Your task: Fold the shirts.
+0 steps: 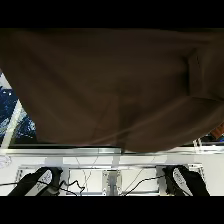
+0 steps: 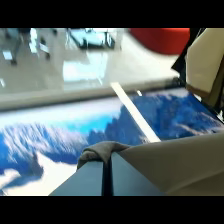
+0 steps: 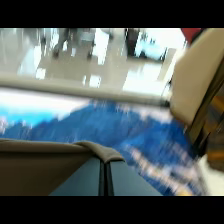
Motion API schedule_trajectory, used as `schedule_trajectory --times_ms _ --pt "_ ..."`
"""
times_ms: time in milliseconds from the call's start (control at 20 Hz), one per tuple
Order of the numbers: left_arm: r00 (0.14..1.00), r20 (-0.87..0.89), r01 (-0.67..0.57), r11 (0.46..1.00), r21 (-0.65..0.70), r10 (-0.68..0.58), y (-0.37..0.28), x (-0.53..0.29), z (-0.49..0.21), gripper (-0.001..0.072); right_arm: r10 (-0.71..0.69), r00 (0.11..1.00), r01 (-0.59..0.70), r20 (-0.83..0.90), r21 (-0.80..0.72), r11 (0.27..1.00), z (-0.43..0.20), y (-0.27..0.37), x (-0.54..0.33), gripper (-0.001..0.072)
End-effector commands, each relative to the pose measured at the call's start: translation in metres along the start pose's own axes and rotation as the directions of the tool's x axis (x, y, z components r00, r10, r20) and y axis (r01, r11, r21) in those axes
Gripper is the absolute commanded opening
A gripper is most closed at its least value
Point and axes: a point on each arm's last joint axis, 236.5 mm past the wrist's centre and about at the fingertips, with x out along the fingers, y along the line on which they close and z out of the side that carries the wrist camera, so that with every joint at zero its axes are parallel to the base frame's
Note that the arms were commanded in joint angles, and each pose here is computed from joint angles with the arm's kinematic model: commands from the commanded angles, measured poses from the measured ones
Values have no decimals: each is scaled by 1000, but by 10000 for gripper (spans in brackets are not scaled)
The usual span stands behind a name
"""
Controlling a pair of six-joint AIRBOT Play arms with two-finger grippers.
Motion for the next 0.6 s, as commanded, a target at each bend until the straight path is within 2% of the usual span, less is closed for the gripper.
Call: schedule_trajectory --times_ms 0,100,250,400,550 --pt "986 -152 39 986 -165 -64 36 58 -45 6 98 978 -80 -186 99 992 -46 6 78 22" --pt "948 -296 29 960 -277 -114 64 96 -97 8 224 928 -170 -299 197 966 -88 26 134 23" --pt "878 -445 -20 916 -400 -175 105 146 -171 9 382 829 -235 -409 366 901 -156 53 208 24" --pt "828 -520 -70 879 -471 -212 148 196 -235 9 415 774 -197 -478 442 875 -224 66 275 24" --pt "822 -535 -134 849 -511 -193 193 243 -287 10 407 765 -160 -500 464 871 -278 82 332 24"
